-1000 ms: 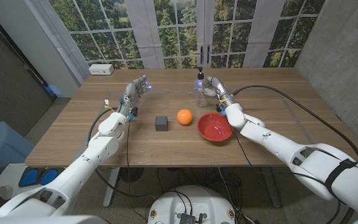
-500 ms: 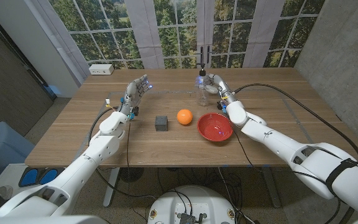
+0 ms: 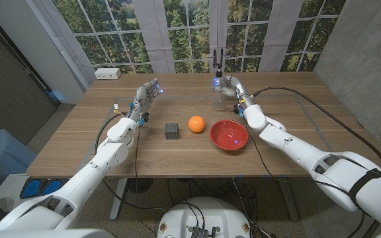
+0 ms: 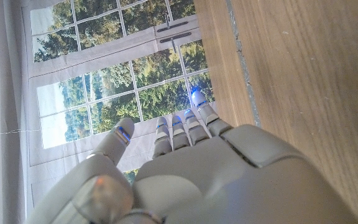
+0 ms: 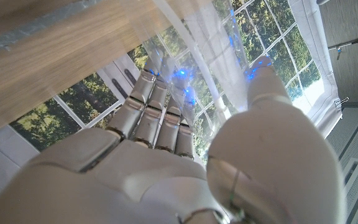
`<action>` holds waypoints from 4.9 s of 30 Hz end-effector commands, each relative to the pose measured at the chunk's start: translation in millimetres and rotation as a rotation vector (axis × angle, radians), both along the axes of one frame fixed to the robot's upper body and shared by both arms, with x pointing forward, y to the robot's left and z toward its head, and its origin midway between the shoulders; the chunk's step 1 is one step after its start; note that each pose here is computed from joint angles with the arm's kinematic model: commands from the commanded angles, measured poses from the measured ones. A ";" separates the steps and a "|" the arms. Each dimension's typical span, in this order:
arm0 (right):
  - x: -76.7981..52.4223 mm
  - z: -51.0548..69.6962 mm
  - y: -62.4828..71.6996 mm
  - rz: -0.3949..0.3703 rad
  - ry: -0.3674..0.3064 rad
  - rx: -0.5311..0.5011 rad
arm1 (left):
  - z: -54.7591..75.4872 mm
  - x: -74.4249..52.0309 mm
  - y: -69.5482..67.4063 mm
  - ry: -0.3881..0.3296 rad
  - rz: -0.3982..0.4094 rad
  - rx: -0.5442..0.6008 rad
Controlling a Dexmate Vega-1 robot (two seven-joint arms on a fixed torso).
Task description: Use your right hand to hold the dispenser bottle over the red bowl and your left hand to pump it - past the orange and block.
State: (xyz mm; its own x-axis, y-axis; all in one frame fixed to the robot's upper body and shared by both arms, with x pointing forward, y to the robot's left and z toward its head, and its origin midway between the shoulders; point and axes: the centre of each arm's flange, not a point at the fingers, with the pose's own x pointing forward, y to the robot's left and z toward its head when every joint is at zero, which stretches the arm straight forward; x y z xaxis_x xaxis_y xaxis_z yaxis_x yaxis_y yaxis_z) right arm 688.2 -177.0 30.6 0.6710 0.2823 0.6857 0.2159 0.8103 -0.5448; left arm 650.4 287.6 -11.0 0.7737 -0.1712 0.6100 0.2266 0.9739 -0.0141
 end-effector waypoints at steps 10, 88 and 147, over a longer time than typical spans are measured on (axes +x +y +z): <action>-12.8 1.3 -28.6 -0.044 -0.002 0.038 | 6.7 -0.8 -5.2 -0.011 0.005 0.004; -54.7 -6.1 -104.7 -0.135 0.007 0.170 | 15.3 -23.0 -13.2 -0.035 -0.020 -0.002; -129.9 -49.1 -123.5 -0.165 -0.064 0.191 | 36.4 -37.0 -18.3 -0.049 -0.059 0.001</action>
State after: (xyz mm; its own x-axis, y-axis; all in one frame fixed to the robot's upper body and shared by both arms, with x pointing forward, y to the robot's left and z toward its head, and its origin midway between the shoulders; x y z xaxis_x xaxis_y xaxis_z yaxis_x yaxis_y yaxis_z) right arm 574.3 -298.5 -10.5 0.6718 0.0362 0.7399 0.3770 0.8431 -0.3836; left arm 618.7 272.3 18.7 0.7403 -0.2046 0.6403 0.2785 0.9603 -0.0152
